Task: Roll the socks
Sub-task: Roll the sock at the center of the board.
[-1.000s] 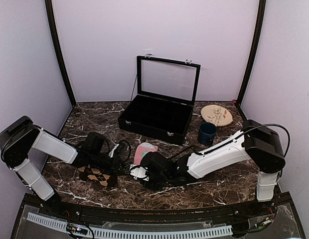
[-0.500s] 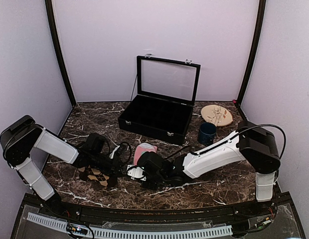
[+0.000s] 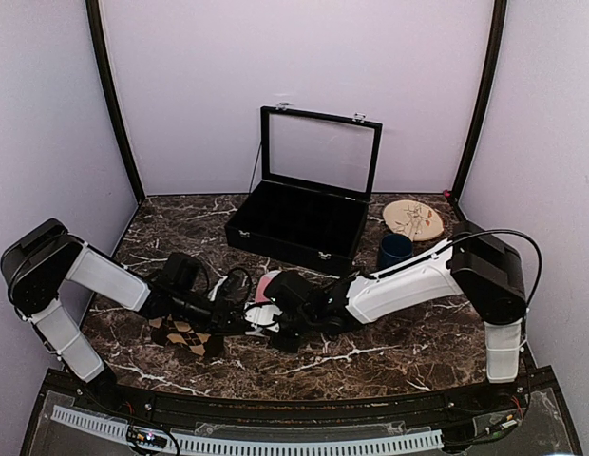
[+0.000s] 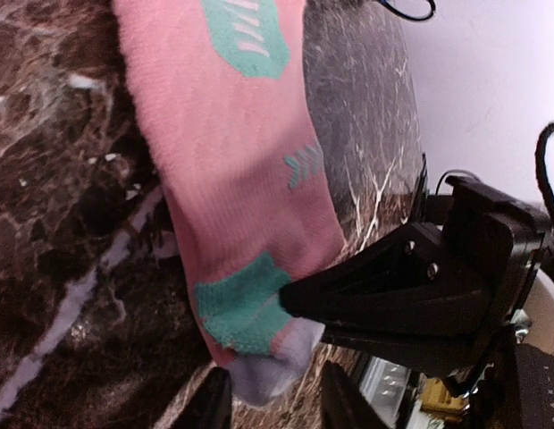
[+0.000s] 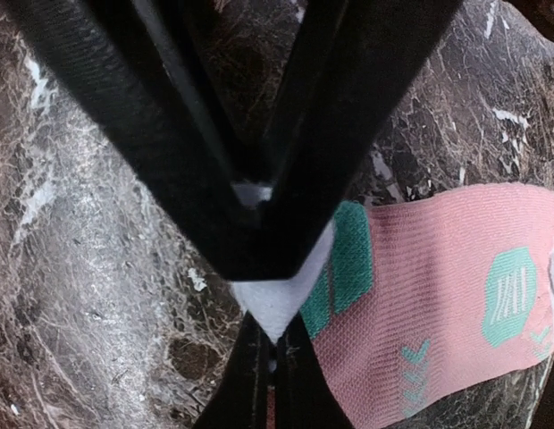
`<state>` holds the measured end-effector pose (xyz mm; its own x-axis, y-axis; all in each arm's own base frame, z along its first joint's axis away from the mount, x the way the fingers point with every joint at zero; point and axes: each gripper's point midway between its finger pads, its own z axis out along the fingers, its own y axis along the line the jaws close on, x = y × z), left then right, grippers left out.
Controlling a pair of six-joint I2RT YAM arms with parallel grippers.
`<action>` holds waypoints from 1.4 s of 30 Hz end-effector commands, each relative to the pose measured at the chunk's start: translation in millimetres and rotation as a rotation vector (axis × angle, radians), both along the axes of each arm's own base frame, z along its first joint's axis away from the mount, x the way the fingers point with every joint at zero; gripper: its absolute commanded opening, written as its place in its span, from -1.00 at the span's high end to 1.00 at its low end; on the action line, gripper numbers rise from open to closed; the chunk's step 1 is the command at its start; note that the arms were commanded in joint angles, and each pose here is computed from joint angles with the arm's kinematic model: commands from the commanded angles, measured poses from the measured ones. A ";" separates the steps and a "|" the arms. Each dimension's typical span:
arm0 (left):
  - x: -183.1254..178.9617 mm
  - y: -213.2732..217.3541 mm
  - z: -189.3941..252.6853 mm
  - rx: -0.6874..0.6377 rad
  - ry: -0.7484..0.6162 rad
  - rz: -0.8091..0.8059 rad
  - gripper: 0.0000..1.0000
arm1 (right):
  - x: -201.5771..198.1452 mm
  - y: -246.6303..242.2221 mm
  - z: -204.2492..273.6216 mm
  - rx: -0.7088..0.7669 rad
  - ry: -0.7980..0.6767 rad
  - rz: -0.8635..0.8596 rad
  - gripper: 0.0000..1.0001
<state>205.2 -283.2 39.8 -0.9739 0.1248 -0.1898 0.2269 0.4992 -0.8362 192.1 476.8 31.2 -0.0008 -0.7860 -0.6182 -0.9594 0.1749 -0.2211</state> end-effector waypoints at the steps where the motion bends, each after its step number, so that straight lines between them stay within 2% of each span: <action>1: 10.6 0.6 17.2 -0.016 -0.083 0.024 0.14 | 2.4 2.0 1.7 0.036 0.148 -0.011 1.00; 3: 13.6 2.6 22.2 -0.015 -0.112 0.040 0.00 | 2.8 3.4 5.5 0.056 0.201 -0.011 1.00; 9: 20.4 6.7 31.6 -0.022 -0.206 0.071 -0.06 | 6.6 4.9 15.2 0.094 0.387 -0.014 1.00; 17: 21.6 14.6 41.9 -0.027 -0.366 0.075 -0.01 | 7.1 6.8 14.9 0.106 0.618 -0.014 1.00; 27: 16.4 14.0 56.1 0.044 -0.635 0.033 -0.02 | -0.9 11.7 15.1 0.139 0.877 -0.025 1.00; 34: -0.2 2.5 49.3 0.145 -0.807 -0.044 0.00 | -6.5 11.7 19.4 0.167 1.018 -0.047 1.00; 42: -17.8 -2.9 41.9 0.255 -0.935 -0.116 0.11 | -8.5 10.1 13.4 0.139 1.082 -0.073 1.00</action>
<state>185.2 -292.5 87.4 -0.4981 0.2887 -0.8177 0.7910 0.5376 -0.2920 183.7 485.4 47.7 -0.6183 -0.6822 -0.3902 -0.6661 0.1914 0.7209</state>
